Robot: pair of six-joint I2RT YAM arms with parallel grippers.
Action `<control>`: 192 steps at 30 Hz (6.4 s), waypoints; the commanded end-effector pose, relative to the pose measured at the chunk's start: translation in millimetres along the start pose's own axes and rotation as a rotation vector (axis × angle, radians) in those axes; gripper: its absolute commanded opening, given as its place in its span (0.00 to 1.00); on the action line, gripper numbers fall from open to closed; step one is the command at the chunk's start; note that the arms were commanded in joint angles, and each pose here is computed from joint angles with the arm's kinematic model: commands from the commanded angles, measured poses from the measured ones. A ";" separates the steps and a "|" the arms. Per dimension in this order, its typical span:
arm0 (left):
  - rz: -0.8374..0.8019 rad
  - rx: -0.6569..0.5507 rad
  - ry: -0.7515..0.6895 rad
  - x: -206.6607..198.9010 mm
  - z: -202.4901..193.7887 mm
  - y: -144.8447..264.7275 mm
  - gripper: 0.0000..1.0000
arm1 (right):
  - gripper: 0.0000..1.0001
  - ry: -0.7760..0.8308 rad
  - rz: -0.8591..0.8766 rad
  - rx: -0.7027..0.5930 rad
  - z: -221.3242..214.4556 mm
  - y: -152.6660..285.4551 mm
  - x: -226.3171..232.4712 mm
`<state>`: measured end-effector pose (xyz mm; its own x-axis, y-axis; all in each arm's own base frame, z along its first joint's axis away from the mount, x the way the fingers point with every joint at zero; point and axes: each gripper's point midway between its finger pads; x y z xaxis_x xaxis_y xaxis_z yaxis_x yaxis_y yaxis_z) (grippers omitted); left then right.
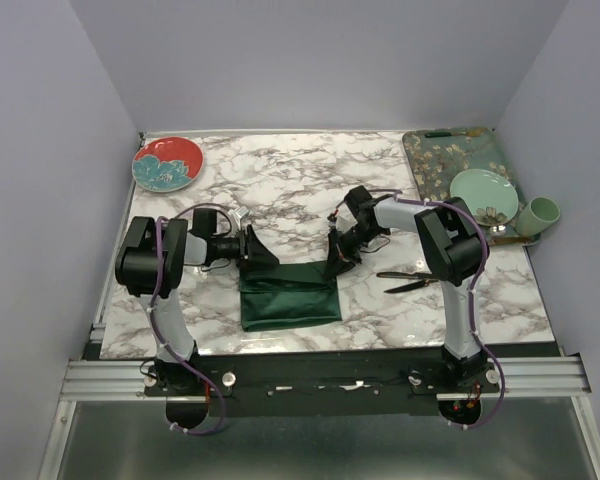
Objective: Fold the napkin into a case and place the utensils inside
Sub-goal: Smooth out the 2/3-rectangle-folded napkin at the center of the board.
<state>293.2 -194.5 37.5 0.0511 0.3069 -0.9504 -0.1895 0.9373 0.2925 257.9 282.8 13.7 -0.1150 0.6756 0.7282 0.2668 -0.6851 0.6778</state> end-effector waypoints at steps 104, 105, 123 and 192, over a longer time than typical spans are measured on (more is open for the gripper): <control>0.368 0.635 -1.523 2.7 -131.7 30.6 0.57 | 0.51 1.402 -0.482 0.083 3.1 19.8 -10.6; 0.368 0.634 -1.524 2.7 -131.3 30.2 0.57 | 0.50 1.408 -0.490 0.081 4.3 19.5 -11.6; 0.399 0.712 -1.516 22.2 -134.7 39.2 0.41 | 0.16 1.465 -0.521 0.106 -0.9 23.4 -19.3; 0.098 -0.031 -0.338 -103.5 -5.3 4.2 0.38 | 0.16 1.364 -0.505 0.143 -2.9 17.1 -39.2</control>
<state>274.6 -196.4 128.6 0.5538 0.5686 -0.6083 -0.2801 0.8152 0.5070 262.4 250.9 19.5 -0.9997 -0.0209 -0.0111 -0.0014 -0.4152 0.9097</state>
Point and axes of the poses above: each gripper's point midway between its finger pads, its own y axis back along the fingers, its own x axis along the line the jaws close on, z = x × y, and after that the axes turned 4 degrees about y, right-handed
